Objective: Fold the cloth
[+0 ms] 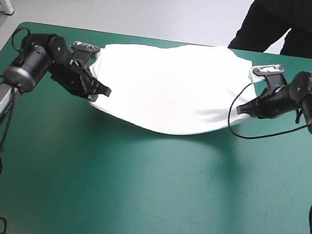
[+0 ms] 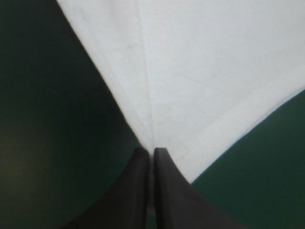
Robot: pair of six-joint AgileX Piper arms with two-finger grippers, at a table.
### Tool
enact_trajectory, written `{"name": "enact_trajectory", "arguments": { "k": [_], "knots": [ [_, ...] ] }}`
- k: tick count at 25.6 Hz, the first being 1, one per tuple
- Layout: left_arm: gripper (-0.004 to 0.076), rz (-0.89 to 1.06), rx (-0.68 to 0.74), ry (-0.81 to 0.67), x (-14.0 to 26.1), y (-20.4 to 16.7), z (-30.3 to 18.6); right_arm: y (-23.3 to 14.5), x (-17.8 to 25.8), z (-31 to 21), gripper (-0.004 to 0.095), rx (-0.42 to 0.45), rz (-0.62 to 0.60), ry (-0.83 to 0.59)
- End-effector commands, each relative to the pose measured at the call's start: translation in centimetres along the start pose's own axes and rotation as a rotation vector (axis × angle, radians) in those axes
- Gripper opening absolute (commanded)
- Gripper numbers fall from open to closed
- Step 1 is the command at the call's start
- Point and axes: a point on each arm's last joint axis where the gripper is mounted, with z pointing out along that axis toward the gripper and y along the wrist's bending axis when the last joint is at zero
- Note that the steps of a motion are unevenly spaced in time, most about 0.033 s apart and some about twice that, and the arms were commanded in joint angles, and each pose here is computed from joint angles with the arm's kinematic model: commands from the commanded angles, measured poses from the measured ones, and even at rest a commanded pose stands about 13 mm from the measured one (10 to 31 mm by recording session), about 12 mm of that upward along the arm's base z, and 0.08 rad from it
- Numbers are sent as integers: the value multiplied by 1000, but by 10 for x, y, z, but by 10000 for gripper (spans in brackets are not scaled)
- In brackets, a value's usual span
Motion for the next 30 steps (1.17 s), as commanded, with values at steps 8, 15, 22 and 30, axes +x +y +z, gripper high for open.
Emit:
{"name": "enact_trajectory", "arguments": {
  "k": [8, 15, 22, 30],
  "knots": [
    [-22, 65, 58, -11, 97, -36, -37, 26, 65, -36, -17, -31, 9, 71],
    [-22, 58, 76, 58, 158, -47, -42, 63, 122, -55, -17, -22, -56, 132],
    [-22, 26, 96, 117, 188, -49, -40, 75, 156, -57, -17, -51, -38, 236],
    [-22, -37, 139, 153, 242, -52, -24, 85, 210, -57, -17, -62, 0, 322]
  ]
}}
